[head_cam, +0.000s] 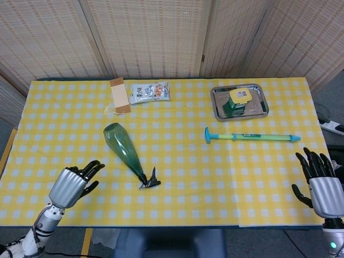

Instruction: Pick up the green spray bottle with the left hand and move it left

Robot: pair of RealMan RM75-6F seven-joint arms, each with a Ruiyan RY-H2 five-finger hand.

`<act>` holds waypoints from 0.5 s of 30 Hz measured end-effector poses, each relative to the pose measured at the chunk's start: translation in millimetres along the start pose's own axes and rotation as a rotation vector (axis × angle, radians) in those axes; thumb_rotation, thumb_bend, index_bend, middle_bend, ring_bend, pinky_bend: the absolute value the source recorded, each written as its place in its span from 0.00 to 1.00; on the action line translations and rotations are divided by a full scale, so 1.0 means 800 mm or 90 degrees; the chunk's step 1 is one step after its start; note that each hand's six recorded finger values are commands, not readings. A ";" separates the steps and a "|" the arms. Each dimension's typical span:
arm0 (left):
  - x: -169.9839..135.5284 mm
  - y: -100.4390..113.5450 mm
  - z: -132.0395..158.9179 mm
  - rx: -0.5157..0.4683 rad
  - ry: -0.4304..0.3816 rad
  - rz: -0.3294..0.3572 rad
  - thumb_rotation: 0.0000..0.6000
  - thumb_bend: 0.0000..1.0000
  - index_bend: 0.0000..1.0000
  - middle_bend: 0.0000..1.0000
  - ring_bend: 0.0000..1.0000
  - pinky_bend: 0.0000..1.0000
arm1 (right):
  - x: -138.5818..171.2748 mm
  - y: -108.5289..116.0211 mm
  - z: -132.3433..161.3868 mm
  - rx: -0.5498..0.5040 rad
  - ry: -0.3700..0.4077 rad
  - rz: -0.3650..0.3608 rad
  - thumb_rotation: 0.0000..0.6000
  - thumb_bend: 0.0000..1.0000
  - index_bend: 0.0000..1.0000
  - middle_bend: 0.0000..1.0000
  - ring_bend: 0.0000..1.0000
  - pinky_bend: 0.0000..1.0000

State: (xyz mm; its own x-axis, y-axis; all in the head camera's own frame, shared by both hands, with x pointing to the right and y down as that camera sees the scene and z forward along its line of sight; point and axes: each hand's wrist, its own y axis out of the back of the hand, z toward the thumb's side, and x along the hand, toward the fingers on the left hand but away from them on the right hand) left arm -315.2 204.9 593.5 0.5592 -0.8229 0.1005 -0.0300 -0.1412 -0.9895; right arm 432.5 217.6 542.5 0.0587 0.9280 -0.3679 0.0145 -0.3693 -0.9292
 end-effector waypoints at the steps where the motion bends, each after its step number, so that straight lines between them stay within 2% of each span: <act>1: 0.006 -0.006 0.005 0.006 -0.012 -0.008 1.00 0.24 0.35 0.41 1.00 1.00 | 0.000 0.001 -0.001 -0.001 -0.001 -0.001 1.00 0.35 0.00 0.00 0.00 0.00; 4: 0.023 -0.026 0.020 0.016 -0.049 -0.030 1.00 0.24 0.34 0.41 1.00 1.00 | 0.000 0.006 -0.003 -0.007 -0.003 -0.009 1.00 0.35 0.00 0.00 0.00 0.00; 9: 0.038 -0.047 0.034 0.024 -0.077 -0.070 1.00 0.23 0.28 0.38 1.00 1.00 | 0.000 0.022 -0.007 -0.022 0.001 -0.047 1.00 0.35 0.00 0.00 0.00 0.00; 15: 0.060 -0.061 0.063 0.072 -0.155 -0.055 1.00 0.23 0.29 0.38 1.00 1.00 | 0.004 0.047 -0.013 -0.069 0.020 -0.120 1.00 0.35 0.00 0.00 0.00 0.00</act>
State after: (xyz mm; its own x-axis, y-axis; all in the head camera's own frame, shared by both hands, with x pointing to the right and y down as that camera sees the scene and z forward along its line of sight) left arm -245.1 200.1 641.2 0.7383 -0.6525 0.1707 0.1115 -0.1316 -0.9850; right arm 443.3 206.5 506.4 0.0756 0.9799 -0.1846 0.1347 -0.1935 -0.9718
